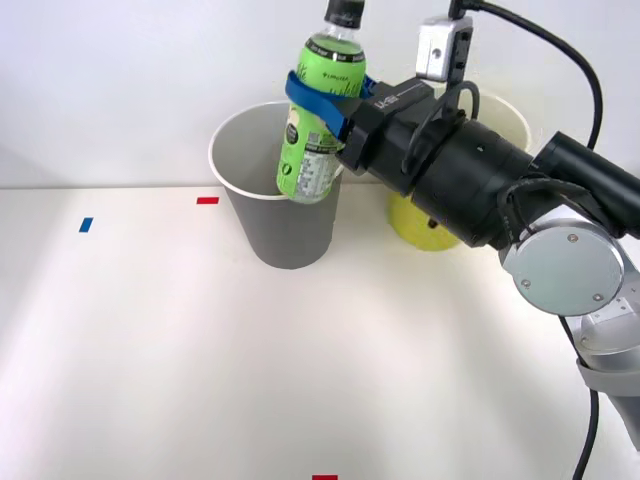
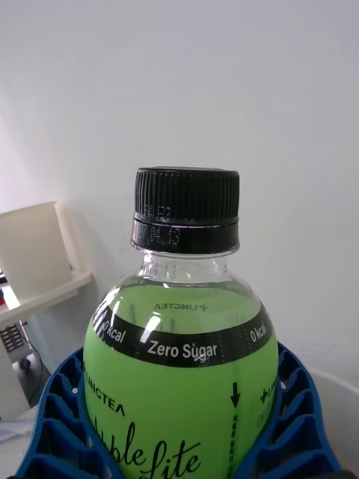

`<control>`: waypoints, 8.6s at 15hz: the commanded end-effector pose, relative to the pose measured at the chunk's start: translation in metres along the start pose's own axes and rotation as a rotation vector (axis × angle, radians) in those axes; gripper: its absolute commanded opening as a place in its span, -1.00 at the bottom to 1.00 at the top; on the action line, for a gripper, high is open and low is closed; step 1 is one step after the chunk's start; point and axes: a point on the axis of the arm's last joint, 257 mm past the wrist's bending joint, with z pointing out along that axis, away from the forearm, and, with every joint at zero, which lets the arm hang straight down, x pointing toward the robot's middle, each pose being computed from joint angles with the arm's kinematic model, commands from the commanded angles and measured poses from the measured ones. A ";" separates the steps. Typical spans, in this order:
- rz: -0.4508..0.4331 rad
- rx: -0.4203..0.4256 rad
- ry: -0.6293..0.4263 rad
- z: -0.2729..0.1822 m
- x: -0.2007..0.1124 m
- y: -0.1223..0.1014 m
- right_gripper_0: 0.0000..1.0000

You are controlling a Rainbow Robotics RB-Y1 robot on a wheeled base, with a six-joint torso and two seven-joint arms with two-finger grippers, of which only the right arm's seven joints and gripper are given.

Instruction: Put cans in the gray bin, plastic bottles in the light green bin

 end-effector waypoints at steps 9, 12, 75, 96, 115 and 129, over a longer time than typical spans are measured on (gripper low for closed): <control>-0.197 0.329 -0.129 -0.030 -0.072 -0.130 -1.00; -0.285 0.421 -0.077 -0.050 -0.057 -0.159 -1.00; -0.043 0.846 0.142 -0.339 0.165 -0.090 1.00; -0.438 0.941 0.190 -0.429 0.186 -0.065 1.00; -0.389 0.902 0.238 -0.442 0.204 -0.023 1.00; -0.392 0.900 0.249 -0.443 0.206 -0.020 1.00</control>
